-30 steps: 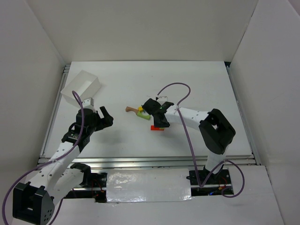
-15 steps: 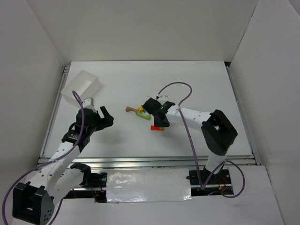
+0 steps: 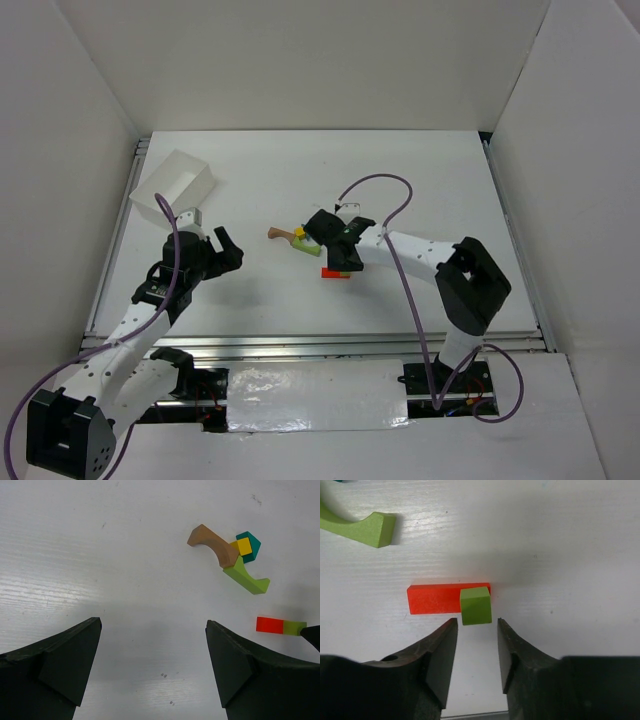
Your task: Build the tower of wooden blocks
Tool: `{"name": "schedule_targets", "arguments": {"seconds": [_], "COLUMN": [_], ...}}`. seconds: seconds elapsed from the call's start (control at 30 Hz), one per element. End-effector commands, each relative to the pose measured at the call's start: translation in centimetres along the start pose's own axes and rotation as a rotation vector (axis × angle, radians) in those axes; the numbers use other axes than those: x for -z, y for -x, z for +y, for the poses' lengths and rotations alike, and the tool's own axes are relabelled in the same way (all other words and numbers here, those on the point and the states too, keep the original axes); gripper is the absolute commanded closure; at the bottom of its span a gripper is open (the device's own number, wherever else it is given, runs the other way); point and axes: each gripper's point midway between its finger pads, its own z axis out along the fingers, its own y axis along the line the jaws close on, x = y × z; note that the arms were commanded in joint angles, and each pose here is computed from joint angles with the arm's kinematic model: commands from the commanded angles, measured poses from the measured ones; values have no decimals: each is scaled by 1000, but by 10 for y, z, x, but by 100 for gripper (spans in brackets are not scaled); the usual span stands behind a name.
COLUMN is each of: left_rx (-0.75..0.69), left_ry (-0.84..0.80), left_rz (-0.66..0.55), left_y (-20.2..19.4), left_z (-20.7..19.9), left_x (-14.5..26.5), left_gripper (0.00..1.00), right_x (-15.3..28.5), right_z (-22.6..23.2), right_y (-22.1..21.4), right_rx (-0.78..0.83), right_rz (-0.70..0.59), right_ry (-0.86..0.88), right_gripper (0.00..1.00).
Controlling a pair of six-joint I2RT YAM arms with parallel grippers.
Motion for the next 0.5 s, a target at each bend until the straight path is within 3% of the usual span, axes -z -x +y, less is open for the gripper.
{"name": "schedule_targets", "arguments": {"seconds": [0.0,0.1,0.23,0.4,0.47], "left_rx": [-11,-29,-75,-309,-450], "left_ry": [-56,-109,-220,-474,-536], "left_rz": [-51,-50,-44,31,107], "left_y": [14,21,44,49,33], "left_z": [-13,-27,-60,-112,-119], "left_x": [1,-1,-6,-29,-51], "left_gripper": [1,1,1,1,1], "right_x": [38,57,81,91,93], "right_z": [6,9,13,-1,-9], "right_y": [30,49,72,93,92], "right_rx": [-28,-38,-41,-85,-100], "right_rz": [-104,-158,-229,-266,-261], "right_ry": [53,102,167,218,263], "right_gripper": [53,41,1,0,0]}}
